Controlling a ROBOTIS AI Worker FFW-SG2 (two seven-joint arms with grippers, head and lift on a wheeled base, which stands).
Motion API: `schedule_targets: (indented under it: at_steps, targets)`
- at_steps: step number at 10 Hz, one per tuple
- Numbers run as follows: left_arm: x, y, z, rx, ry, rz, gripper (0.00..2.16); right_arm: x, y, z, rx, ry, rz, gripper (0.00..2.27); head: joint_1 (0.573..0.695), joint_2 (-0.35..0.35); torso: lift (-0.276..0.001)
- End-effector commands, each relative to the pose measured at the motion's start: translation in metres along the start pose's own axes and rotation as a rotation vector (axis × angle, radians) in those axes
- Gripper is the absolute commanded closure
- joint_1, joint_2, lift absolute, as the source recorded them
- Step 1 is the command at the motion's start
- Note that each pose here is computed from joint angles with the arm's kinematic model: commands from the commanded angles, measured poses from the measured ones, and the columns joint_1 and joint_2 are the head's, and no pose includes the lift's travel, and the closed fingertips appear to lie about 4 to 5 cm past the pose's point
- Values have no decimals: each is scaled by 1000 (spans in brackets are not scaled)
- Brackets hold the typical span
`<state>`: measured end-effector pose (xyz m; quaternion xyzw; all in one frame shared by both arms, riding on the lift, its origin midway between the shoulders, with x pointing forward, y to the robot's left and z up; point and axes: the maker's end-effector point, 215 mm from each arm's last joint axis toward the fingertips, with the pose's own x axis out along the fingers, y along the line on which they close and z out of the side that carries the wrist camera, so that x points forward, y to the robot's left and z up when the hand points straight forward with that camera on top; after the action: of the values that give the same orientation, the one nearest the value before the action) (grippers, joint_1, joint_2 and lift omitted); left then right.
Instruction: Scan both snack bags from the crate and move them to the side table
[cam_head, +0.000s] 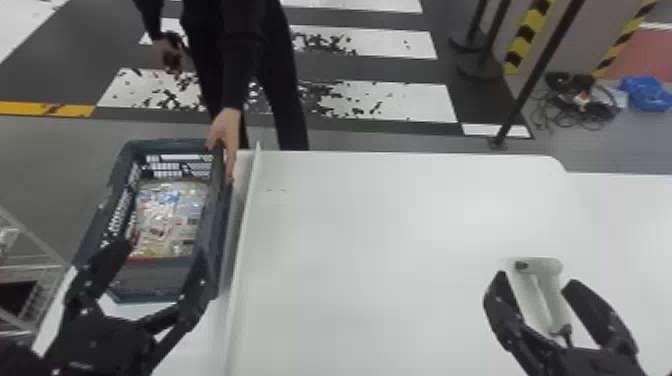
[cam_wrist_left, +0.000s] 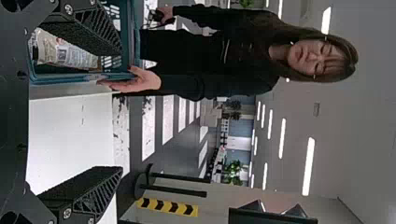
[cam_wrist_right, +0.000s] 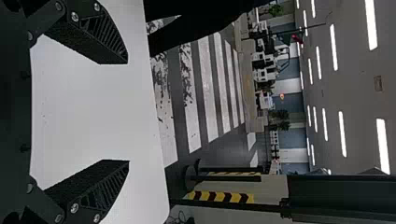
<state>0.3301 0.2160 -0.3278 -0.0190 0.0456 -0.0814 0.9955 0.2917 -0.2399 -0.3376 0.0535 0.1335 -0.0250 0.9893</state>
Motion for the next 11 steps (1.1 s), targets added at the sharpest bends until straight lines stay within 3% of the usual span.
schedule_targets:
  at_steps: [1, 4, 6, 11]
  targets:
    - [0, 1, -4, 2, 14, 0, 124, 0, 1, 0, -1, 0, 2, 178, 695, -46, -29]
    - [1, 3, -15, 1, 50, -13, 130, 0, 1, -4, -1, 8, 2, 178, 695, -45, -29]
    - [11, 15, -29, -5, 110, 9, 130, 0, 1, -7, -1, 19, 2, 178, 695, -39, -29]
    - [41, 62, -35, -29, 186, 99, 124, 1, 7, -9, -9, 29, 24, 178, 695, 24, -29]
